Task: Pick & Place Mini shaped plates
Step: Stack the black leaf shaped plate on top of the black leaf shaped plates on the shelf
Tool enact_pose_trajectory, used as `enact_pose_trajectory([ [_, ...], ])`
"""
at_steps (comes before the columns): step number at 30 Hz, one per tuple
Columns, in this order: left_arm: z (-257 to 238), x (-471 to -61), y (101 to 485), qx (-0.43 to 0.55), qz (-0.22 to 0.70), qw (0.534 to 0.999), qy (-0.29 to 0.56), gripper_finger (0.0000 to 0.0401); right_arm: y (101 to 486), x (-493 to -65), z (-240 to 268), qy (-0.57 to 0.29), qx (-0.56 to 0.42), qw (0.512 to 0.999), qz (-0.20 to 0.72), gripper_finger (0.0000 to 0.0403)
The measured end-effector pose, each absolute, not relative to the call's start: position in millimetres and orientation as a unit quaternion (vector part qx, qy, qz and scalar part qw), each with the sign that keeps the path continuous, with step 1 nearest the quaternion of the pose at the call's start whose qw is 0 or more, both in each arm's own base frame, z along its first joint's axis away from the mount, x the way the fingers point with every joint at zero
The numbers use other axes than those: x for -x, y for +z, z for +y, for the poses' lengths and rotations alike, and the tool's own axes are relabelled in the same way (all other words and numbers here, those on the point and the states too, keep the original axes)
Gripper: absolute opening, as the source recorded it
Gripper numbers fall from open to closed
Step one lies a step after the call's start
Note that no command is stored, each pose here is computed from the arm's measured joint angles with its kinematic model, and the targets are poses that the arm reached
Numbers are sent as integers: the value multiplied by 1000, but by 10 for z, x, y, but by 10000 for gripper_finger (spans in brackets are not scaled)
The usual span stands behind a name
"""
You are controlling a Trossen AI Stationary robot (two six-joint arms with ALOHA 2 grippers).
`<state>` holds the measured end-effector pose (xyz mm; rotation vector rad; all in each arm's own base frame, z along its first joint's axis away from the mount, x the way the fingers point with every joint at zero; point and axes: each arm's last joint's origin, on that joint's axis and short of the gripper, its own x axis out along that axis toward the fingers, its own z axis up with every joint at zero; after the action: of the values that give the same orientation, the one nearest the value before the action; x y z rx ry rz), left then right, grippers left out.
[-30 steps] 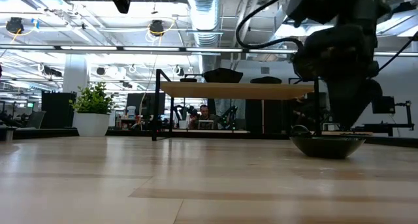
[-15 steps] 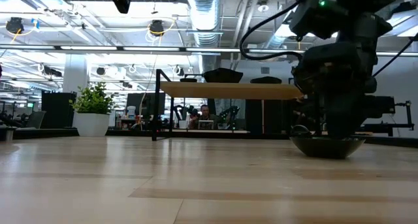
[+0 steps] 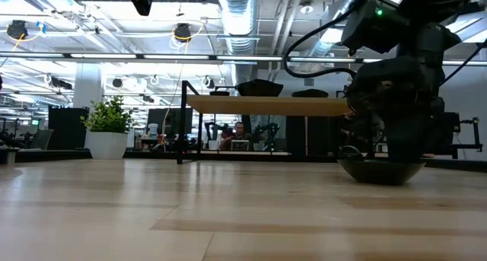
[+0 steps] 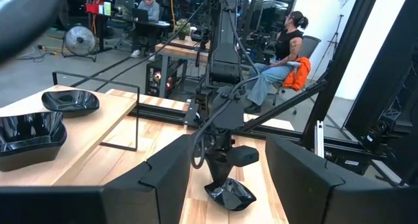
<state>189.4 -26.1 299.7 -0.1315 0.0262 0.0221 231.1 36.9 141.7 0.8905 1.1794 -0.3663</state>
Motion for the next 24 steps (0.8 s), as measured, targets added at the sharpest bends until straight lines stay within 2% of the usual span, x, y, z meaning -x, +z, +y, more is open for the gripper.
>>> enact_pose_trajectory([
  [6,-261,-1894,2997,66,13,998,11,200,1417,-2310,367,-168,-403,724,534,57],
  [13,-261,-1895,2997,66,13,998,11,200,1425,-2318,368,-167,-404,726,531,5],
  [20,-261,-1895,2997,65,13,998,11,200,1457,-2341,370,-170,-412,723,528,3],
  [24,-261,-1894,2998,66,13,998,11,200,1669,-2438,367,-132,-426,736,509,3],
])
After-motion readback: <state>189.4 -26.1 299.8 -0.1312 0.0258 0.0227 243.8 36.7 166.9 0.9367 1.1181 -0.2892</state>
